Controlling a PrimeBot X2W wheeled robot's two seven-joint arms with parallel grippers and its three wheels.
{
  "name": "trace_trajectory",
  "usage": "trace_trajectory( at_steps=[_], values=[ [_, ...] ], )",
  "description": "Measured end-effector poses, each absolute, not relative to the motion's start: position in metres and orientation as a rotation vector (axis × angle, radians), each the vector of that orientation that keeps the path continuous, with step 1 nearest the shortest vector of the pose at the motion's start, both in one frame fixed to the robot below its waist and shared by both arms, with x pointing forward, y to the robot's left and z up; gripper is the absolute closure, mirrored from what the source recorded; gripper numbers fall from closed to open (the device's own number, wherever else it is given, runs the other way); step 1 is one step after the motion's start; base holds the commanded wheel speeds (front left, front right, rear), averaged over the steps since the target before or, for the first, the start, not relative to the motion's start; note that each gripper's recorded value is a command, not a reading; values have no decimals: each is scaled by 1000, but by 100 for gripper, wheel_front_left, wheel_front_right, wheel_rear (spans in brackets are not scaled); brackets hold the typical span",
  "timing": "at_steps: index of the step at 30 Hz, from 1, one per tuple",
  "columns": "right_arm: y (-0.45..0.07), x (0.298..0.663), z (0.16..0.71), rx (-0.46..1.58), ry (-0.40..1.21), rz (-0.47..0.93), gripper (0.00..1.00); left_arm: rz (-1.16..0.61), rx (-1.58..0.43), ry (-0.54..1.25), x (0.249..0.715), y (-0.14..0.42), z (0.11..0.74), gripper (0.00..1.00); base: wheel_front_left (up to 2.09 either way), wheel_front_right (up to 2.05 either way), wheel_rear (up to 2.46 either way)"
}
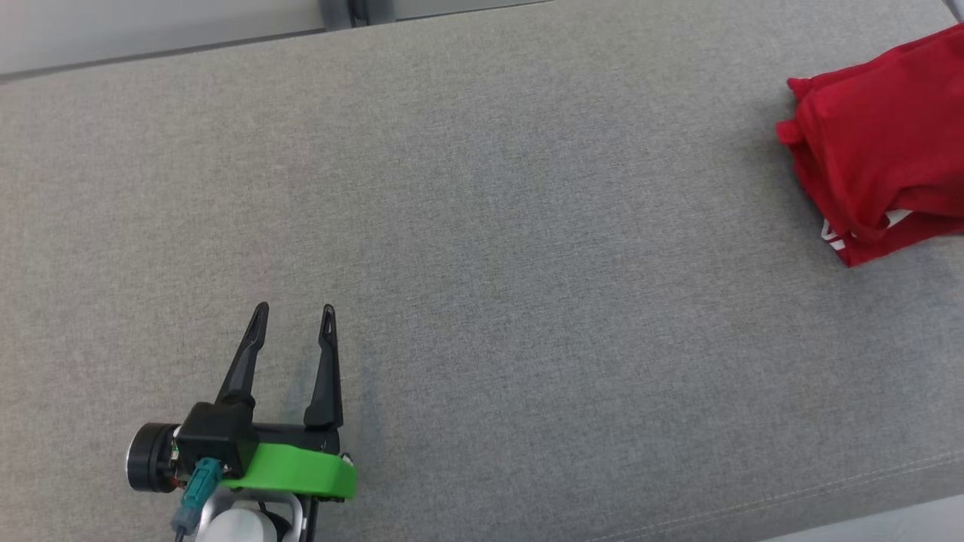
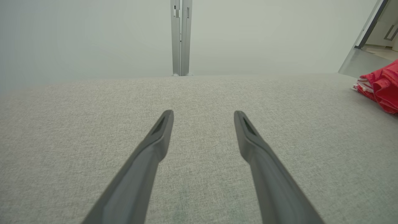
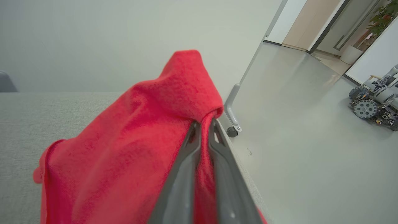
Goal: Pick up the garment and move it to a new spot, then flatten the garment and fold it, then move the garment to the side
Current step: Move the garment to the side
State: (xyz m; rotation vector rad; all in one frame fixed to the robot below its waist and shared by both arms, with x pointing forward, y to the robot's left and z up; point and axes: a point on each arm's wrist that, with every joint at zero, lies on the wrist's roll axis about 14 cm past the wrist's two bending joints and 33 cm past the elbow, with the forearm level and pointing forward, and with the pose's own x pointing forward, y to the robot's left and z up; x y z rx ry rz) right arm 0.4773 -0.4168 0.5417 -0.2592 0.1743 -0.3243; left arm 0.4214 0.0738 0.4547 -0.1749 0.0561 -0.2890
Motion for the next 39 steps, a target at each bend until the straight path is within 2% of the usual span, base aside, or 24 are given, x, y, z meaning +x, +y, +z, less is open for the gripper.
trace_trajectory(
  at_steps=[13,15,16,27,39],
  values=[
    [-467,494,494,-305,329,-456,100,-258,-112,106,439,96,429,0,0,0,0],
    [-472,496,487,-297,335,-476,64,-252,-107,117,441,99,424,0,0,0,0],
    [-474,497,484,-299,335,-484,0,-251,-103,121,442,100,422,0,0,0,0],
    [-464,503,477,-295,264,-492,0,-256,-101,123,447,98,419,0,0,0,0],
    [-375,526,530,-271,57,-273,0,-242,-133,34,448,95,456,0,0,0,0]
  ],
)
